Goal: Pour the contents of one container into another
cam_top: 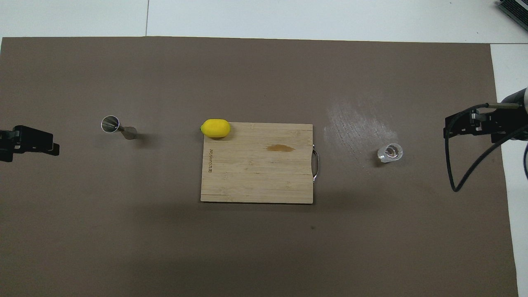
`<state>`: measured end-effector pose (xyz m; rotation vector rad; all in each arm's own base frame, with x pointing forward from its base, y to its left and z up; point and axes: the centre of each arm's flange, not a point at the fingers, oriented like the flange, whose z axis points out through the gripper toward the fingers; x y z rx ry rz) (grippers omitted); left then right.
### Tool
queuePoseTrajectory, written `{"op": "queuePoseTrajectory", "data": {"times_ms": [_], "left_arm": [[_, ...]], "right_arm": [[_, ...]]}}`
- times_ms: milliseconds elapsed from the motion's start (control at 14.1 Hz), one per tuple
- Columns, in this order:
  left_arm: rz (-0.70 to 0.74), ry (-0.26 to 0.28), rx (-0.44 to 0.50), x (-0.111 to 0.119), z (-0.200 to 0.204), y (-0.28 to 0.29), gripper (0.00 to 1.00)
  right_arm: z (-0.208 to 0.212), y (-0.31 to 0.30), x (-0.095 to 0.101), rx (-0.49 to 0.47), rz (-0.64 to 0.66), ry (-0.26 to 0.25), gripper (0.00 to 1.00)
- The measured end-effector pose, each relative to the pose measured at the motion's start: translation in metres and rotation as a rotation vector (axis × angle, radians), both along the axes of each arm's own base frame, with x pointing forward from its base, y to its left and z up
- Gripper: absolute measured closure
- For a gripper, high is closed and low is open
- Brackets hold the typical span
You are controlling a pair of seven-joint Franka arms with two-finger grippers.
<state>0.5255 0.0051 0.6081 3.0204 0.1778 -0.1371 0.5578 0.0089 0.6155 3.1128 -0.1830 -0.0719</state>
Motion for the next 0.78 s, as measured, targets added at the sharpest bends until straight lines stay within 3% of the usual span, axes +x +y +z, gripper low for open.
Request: {"op": "queuePoseTrajectory", "data": {"times_ms": [354, 778], "left_arm": [[0.662, 0.108, -0.226, 0.009, -0.074, 0.037, 0.00], [1.439, 0.401, -0.628, 0.004, -0.151, 0.063, 0.00]], "right_arm": [[0.000, 0.000, 0.000, 0.000, 0.000, 0.000, 0.00], [0.000, 0.000, 0.000, 0.000, 0.000, 0.000, 0.00]]}}
